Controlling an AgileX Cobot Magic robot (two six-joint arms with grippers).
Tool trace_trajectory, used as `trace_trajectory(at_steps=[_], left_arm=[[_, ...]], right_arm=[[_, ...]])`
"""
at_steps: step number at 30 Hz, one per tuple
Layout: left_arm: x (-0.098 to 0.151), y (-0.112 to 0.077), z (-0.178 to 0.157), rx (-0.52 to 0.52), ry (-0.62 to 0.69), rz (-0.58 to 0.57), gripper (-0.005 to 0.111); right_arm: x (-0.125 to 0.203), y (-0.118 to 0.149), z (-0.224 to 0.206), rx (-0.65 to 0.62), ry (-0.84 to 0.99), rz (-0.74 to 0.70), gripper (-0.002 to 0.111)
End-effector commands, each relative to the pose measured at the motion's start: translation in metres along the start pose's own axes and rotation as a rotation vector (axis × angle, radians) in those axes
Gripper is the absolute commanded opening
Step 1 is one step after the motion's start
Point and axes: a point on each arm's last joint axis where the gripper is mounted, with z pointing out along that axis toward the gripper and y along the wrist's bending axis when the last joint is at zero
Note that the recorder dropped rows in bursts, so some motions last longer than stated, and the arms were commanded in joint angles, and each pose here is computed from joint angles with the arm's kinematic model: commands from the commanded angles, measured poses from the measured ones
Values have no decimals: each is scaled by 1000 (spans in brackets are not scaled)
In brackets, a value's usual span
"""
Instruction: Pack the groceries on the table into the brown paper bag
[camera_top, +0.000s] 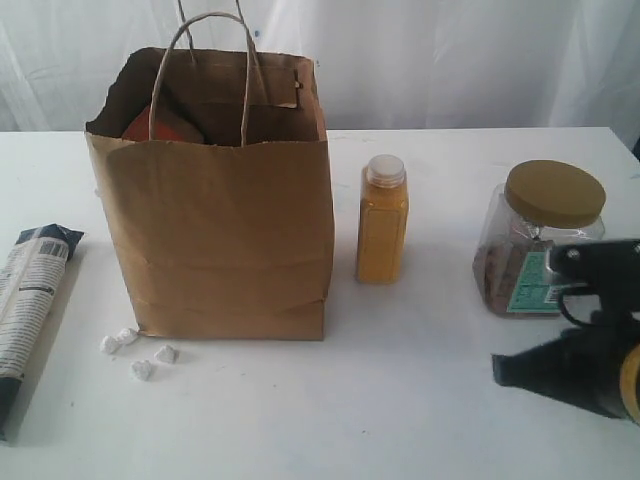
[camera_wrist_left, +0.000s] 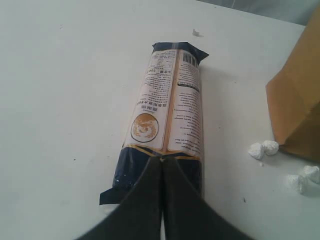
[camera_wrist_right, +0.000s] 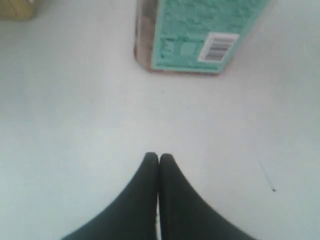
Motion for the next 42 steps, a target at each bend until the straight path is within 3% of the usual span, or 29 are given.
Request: trace_trajectory(at_steps=[1,5,6,9,13,15,17,20,23,32,35,39,42], left_arm=[[1,0,0,6,0,-3,0],[1,0,0,6,0,-3,0],[1,0,0,6,0,-3,0],[1,0,0,6,0,-3,0],[1,0,0,6,0,-3,0],[1,0,0,6,0,-3,0],[1,0,0,6,0,-3,0],[1,0,0,6,0,-3,0],[1,0,0,6,0,-3,0],[1,0,0,6,0,-3,0],[1,0,0,6,0,-3,0],[1,0,0,6,0,-3,0],[1,0,0,6,0,-3,0]], right_arm=[[30,-9,-5,-49,18,-77,0],[44,10,-7,-286,100,-42,0],[43,10,-7,-276,105,-19,0],[30,-19,0,30,75,109,0],[1,-28,1,68,17,-9,0],[-10,-21,-3,22,34,21,0],[-20,-18,-12,-10,88,-57,0],[-42,-28,-43,106,274,-241,0],[-53,-38,-47,196,240,-309,0],[-40,-35,23,-27,327,-34,0],[-40,-29,33,-82,192,63,0],[-23,-33,31,-119,-91,305,0],[14,-37,27,-111,-100,260,0]])
